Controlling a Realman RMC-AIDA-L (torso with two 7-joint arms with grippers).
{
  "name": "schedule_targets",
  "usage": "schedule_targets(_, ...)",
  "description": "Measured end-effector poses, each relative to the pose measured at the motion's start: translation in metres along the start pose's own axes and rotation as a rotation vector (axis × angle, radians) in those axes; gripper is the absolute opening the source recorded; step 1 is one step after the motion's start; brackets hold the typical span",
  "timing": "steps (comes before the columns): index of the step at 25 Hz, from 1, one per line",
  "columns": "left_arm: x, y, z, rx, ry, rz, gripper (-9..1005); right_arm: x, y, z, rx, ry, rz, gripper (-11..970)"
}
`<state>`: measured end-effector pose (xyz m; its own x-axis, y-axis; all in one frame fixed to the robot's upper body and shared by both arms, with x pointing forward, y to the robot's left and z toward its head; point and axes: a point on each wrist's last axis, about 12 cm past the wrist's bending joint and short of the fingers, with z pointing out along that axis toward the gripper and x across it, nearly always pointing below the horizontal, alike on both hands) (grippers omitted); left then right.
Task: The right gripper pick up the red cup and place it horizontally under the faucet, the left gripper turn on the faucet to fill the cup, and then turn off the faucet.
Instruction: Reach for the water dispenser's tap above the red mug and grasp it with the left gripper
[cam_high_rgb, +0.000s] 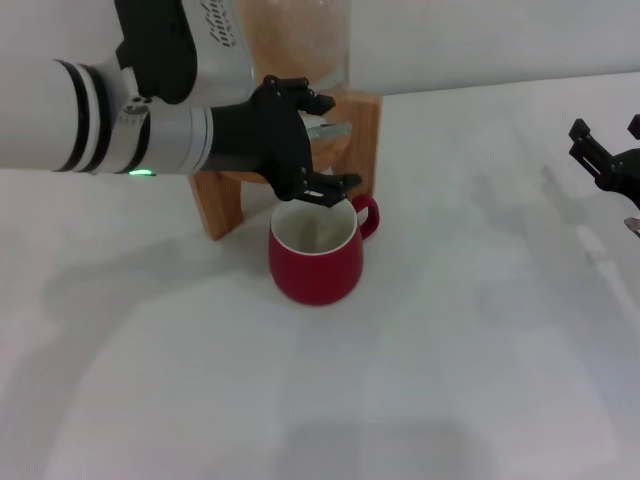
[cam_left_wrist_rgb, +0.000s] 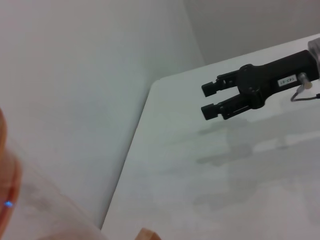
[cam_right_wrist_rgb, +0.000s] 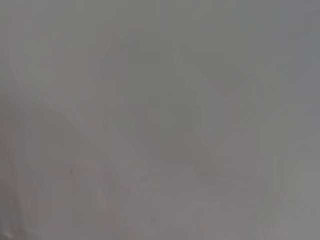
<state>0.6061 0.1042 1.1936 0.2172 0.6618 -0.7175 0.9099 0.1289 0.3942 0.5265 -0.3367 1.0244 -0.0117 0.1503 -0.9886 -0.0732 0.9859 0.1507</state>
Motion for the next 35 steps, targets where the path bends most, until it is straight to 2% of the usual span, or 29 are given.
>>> schedule_targets(35,0.0001,0.0020,0.0054,0.004,-0.007,0.036,881,-0.0001,-0.0004,-0.0001,0.003,-0.001,0.002,845)
